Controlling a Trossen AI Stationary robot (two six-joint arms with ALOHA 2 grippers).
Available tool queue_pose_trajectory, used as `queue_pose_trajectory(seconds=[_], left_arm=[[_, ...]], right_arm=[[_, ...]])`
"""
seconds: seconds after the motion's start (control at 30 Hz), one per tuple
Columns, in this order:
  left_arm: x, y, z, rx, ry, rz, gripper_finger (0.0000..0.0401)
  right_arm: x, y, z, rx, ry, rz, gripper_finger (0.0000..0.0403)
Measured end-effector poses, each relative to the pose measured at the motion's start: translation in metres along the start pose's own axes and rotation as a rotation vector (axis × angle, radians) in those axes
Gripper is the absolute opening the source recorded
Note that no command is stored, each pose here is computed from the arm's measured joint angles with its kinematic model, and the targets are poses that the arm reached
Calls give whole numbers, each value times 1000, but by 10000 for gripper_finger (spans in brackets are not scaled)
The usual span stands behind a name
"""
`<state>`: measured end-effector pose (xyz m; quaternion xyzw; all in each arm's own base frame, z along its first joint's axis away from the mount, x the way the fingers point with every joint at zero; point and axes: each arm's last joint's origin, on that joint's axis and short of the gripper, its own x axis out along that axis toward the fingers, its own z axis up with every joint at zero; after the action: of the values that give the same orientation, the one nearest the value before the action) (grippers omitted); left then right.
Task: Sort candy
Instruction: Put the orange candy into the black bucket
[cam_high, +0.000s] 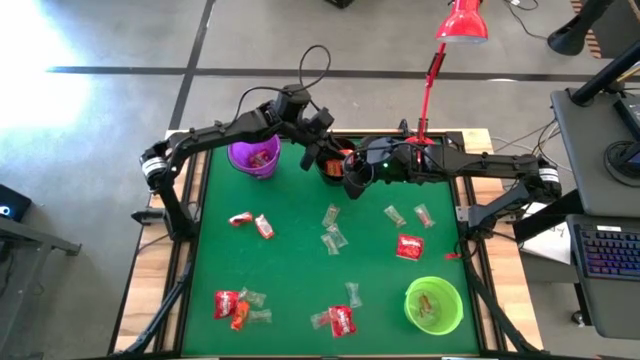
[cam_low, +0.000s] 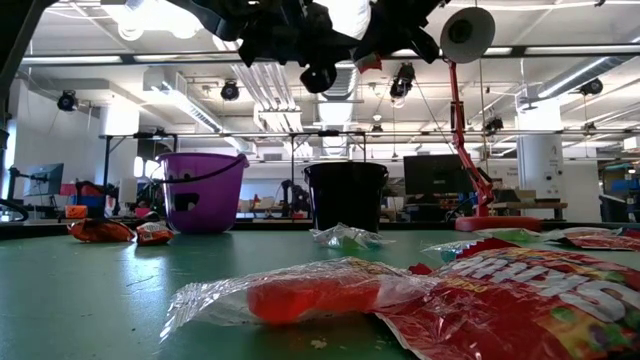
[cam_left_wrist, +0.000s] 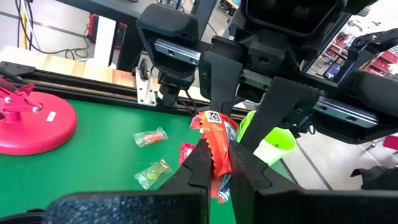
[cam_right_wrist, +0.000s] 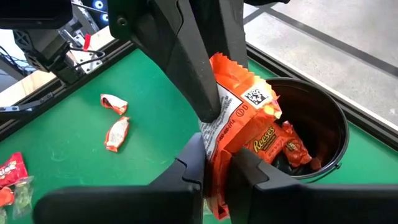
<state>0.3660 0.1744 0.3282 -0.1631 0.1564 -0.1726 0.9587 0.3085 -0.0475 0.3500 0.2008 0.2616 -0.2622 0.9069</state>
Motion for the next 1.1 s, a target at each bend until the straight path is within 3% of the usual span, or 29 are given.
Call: queue_pose_trajectory(seconds=[0.47, 0.9, 1.1], left_arm=[[-11, 11, 0, -19, -7, 78, 7], [-30, 33, -18, -43, 126, 326, 6], [-26, 50, -33, -71, 190, 424, 6]], right_arm=[[-9, -7, -1, -33, 10, -79, 154], [-35, -14, 1, -39, -5, -72, 158], [-39, -17, 3, -49, -16, -71, 162]])
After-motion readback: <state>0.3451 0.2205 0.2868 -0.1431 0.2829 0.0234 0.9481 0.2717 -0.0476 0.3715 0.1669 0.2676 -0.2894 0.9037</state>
